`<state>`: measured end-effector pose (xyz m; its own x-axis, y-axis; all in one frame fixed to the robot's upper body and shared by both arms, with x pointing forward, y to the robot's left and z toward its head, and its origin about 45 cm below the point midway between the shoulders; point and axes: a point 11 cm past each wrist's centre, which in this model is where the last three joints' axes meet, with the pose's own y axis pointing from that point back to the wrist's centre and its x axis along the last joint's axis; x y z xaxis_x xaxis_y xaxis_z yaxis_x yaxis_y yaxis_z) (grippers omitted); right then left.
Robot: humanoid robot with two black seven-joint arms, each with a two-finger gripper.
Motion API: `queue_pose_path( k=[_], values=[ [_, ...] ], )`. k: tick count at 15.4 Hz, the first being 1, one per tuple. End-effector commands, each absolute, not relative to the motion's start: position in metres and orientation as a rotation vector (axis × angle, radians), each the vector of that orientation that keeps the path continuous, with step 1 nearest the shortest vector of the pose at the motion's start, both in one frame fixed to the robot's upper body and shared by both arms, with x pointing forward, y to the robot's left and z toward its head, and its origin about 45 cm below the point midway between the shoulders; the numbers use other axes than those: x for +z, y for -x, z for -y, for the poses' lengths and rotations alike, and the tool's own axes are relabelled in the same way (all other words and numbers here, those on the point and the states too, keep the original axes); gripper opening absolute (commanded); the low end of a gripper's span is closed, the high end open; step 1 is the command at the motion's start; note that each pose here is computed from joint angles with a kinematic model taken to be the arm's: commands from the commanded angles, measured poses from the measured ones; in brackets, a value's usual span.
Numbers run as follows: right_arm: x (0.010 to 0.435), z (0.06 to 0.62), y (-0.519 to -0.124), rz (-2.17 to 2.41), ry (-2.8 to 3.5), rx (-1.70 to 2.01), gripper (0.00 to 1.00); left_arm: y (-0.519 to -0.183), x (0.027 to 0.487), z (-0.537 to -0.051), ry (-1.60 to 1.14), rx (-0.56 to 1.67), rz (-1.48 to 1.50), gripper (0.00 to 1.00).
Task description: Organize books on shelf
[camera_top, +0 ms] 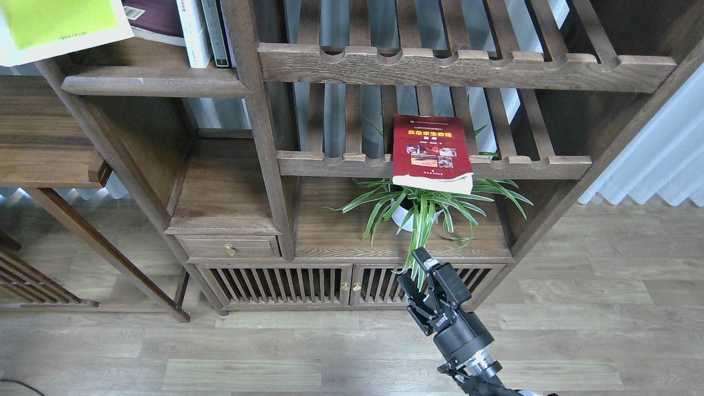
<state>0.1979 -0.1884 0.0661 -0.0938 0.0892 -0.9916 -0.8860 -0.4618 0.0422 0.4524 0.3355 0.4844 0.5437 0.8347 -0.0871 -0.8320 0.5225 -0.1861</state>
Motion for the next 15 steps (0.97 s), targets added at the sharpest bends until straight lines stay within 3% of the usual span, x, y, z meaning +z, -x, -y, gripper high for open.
queue_pose_path(
  k=[1, 9, 15],
  values=[
    [0.065, 0.187, -0.196, -0.910, 1.428, 1.664, 0.98, -0.467, 0.493, -0.321, 0.244, 0.993, 0.017, 0.05],
    [0.066, 0.188, -0.197, -0.912, 1.425, 1.660, 0.98, -0.483, 0.499, -0.337, 0.373, 1.053, 0.022, 0.06],
    [0.065, 0.186, -0.195, -0.908, 1.426, 1.668, 0.98, -0.498, 0.471, -0.324, 0.415, 1.056, -0.061, 0.07]
  ],
)
